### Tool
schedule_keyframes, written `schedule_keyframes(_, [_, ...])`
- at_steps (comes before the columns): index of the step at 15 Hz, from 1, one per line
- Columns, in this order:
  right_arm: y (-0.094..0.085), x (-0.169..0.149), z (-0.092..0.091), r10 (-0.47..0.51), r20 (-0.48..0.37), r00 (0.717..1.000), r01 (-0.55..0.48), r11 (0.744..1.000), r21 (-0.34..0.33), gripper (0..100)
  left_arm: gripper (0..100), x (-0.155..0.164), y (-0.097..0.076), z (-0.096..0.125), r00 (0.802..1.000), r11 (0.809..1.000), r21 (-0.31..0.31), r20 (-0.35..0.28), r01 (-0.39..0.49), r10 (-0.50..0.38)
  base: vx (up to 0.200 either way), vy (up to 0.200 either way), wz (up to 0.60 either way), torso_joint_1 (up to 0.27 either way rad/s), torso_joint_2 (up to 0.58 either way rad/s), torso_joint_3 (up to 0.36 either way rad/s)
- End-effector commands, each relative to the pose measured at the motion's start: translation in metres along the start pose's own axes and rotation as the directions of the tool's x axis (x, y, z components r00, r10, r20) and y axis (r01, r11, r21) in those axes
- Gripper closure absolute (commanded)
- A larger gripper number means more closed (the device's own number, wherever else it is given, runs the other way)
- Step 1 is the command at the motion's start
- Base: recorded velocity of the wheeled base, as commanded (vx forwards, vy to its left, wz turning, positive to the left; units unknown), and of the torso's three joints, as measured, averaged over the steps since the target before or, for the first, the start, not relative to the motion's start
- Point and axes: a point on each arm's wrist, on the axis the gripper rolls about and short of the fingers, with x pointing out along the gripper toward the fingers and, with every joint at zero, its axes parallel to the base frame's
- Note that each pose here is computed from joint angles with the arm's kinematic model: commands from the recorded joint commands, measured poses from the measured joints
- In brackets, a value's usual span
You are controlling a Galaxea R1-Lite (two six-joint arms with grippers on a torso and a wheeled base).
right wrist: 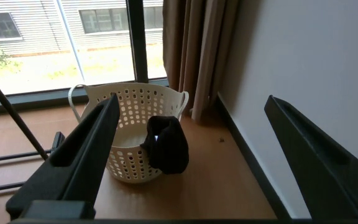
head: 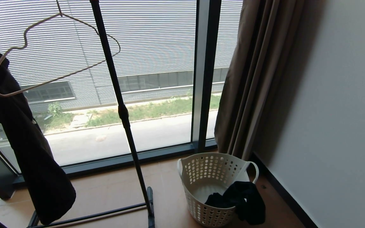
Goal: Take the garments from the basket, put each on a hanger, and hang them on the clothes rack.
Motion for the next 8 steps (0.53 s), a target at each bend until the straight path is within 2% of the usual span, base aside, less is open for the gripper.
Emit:
schedule_keyframes(1, [-0.0001, 0.0, 0.0, 0.002, 0.0, 1.0, -0.002, 1.0, 0.0, 0, 0, 0.0, 0.0, 0.0001, 1.0, 1.0, -0.001, 0.0, -0.001, 0.001, 0.0, 0.0, 0.0, 0.0, 0.0, 0.0])
schedule_keyframes(8, [-0.0001, 0.0, 0.0, 0.003, 0.0, 1.0, -0.003, 1.0, 0.0, 0, 0, 0.0, 0.0, 0.0003, 1.0, 1.0, 0.0, 0.002, -0.001, 0.001, 0.0, 0.0, 0.0, 0.0, 0.0, 0.0])
